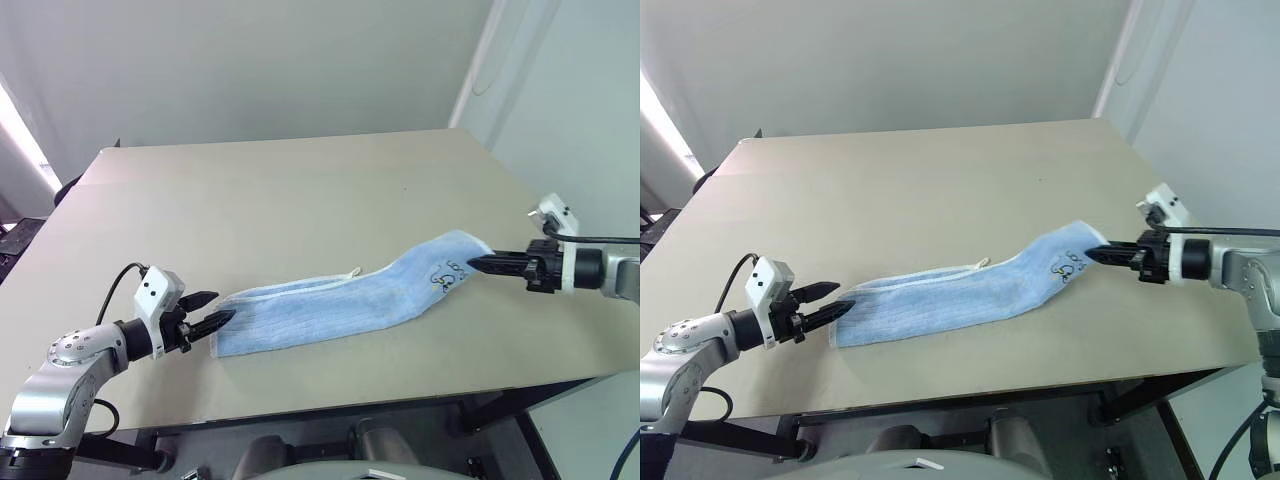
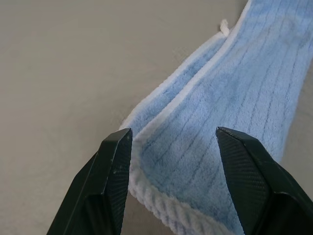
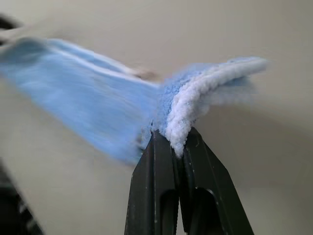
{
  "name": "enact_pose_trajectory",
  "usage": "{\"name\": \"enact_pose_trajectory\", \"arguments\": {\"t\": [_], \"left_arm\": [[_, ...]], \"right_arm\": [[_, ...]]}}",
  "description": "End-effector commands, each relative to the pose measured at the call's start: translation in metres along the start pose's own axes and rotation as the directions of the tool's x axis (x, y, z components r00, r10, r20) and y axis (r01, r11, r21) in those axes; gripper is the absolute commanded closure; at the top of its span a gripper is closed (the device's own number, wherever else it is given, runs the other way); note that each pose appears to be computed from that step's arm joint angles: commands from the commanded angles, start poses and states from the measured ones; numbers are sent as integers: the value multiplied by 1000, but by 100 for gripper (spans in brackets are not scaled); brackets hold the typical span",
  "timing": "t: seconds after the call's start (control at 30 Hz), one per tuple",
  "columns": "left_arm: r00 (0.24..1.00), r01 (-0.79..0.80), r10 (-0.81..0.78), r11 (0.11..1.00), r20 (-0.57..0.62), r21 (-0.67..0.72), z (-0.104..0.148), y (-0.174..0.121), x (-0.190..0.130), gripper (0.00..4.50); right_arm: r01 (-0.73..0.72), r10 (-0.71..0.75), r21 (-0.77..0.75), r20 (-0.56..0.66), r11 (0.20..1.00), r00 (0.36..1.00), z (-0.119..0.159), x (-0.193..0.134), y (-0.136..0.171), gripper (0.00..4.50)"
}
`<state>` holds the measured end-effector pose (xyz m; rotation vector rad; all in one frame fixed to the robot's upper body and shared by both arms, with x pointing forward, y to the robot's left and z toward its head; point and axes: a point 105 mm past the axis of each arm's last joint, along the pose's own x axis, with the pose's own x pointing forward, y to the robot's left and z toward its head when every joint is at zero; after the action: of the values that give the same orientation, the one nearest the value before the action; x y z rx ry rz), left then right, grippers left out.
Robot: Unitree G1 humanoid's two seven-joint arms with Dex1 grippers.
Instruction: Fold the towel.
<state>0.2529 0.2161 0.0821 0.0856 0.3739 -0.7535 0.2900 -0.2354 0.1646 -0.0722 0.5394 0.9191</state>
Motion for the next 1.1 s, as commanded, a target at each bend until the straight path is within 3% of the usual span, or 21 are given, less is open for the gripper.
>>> {"name": "enact_pose_trajectory", "arguments": {"t": [0.03,0.33,0.47,0.77,0.87,0.97,1.1], "left_arm": [[1000,8,-8,999,13,36,6,-4,0,162],[1000,23,-23,999,-3,23,4,-10,0,162],[1000,22,-22,999,-22,38,2,-11,3,162],[999,27,-26,999,-18,42,2,-14,8,162],[1000,20,-19,999,-20,40,0,-12,7,162],[1000,20,-20,999,-16,34,1,-12,6,162],[1000,16,-15,999,-21,33,-1,-12,5,162]], "right_arm": [[-126,127,-112,-3,986,992,12,14,36,448],[-320,314,-133,-62,938,947,-1,67,81,448],[-325,321,-137,-51,936,946,-2,92,84,448],[-284,248,-183,-196,941,949,-37,149,89,448],[-280,254,-170,-158,945,954,-33,155,89,448],[-314,296,-174,-126,933,947,-27,154,94,380],[-399,394,-156,-63,904,917,-14,138,103,243]]}}
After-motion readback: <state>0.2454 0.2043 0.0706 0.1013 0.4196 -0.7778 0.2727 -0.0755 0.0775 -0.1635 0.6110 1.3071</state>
